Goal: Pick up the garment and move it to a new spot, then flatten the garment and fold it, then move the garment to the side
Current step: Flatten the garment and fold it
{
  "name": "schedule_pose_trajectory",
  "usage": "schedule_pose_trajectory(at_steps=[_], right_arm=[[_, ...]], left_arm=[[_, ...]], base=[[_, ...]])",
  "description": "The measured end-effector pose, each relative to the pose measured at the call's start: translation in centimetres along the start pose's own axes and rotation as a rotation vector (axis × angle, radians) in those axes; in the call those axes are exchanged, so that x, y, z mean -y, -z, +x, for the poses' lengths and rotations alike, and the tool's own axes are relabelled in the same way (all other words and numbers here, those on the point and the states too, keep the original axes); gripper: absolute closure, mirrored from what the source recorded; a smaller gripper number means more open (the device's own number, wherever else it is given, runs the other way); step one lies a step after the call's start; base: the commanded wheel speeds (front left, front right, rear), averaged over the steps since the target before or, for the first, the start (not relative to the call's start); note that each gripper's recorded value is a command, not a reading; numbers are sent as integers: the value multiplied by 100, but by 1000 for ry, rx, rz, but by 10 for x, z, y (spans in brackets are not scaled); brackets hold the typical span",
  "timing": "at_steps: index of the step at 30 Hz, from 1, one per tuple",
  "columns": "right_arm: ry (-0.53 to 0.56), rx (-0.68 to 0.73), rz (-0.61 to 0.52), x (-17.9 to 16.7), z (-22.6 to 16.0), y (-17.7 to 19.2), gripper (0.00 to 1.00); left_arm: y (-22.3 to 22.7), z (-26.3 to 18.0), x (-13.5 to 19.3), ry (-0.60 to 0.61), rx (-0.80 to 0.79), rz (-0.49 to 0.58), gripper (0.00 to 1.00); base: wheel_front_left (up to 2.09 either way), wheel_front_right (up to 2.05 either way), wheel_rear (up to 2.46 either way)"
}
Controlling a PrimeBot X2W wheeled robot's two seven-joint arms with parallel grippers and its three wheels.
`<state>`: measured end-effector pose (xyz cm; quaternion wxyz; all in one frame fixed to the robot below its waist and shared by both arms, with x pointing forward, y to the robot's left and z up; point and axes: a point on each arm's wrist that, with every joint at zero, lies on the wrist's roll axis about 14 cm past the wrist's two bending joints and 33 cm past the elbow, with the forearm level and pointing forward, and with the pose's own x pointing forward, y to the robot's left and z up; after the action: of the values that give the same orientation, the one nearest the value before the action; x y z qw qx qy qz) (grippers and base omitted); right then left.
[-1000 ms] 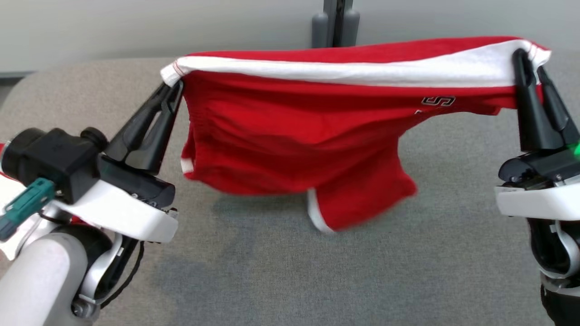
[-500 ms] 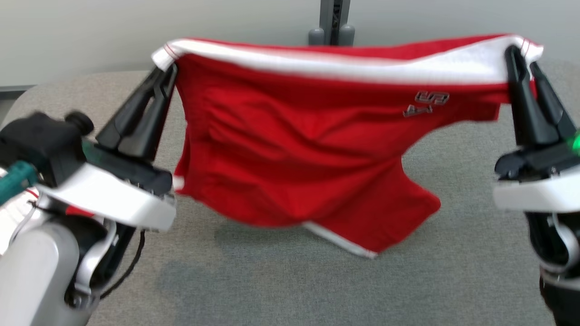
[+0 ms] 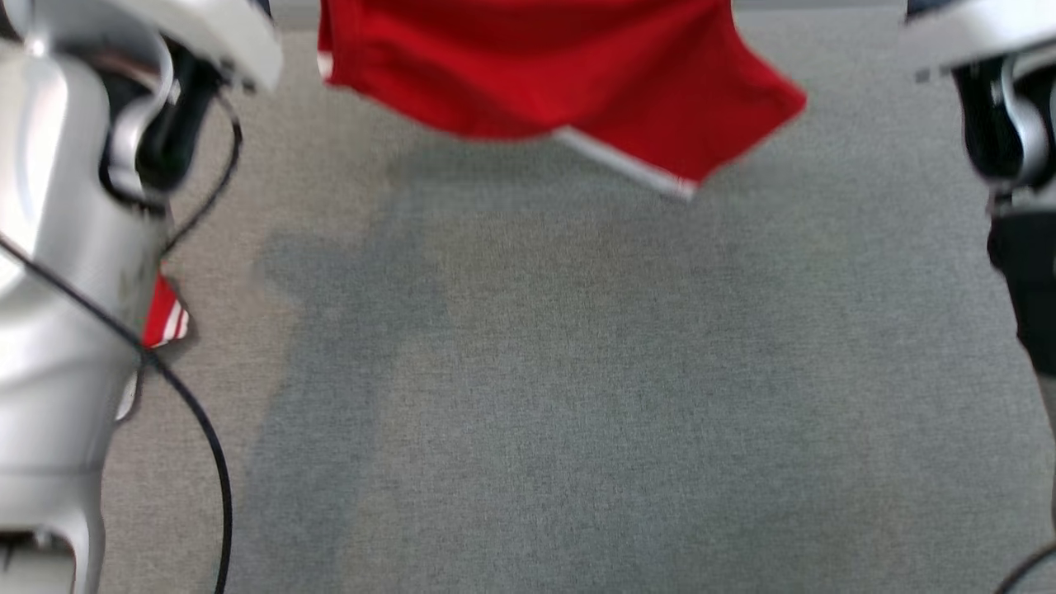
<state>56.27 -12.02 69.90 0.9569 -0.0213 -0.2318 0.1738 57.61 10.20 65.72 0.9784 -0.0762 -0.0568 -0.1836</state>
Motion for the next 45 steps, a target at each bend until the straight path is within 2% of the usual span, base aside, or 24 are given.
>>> schedule_pose_trajectory(at_steps=[9,14,15,18,24,27,34,39,45], right_arm=[[7,-33,21,7,61,33,100],[-21,-135,95,-12,56,85,100],[-38,-187,127,-23,43,111,100],[-47,-274,215,-42,10,150,100],[-3,-369,403,-63,-61,184,100],[50,-402,487,-68,-99,189,100],[167,-462,597,-79,-179,180,100],[214,-516,613,-90,-227,171,100],[241,-569,625,-101,-267,154,100]], left_arm=[[18,65,-28,-43,27,18,100],[77,69,-30,-11,-55,20,100],[109,60,-31,-17,-95,-10,100],[159,36,-34,-46,-174,-58,100],[203,-9,-24,-57,-232,-139,100],[209,-34,-19,-59,-232,-166,100],[225,-113,6,-95,-268,-230,100],[233,-164,26,-96,-346,-243,100],[234,-216,47,-77,-477,-243,100]], base=[[0,0,0],[0,0,0],[0,0,0],[0,0,0],[0,0,0],[0,0,0],[0,0,0],[0,0,0],[0,0,0]])
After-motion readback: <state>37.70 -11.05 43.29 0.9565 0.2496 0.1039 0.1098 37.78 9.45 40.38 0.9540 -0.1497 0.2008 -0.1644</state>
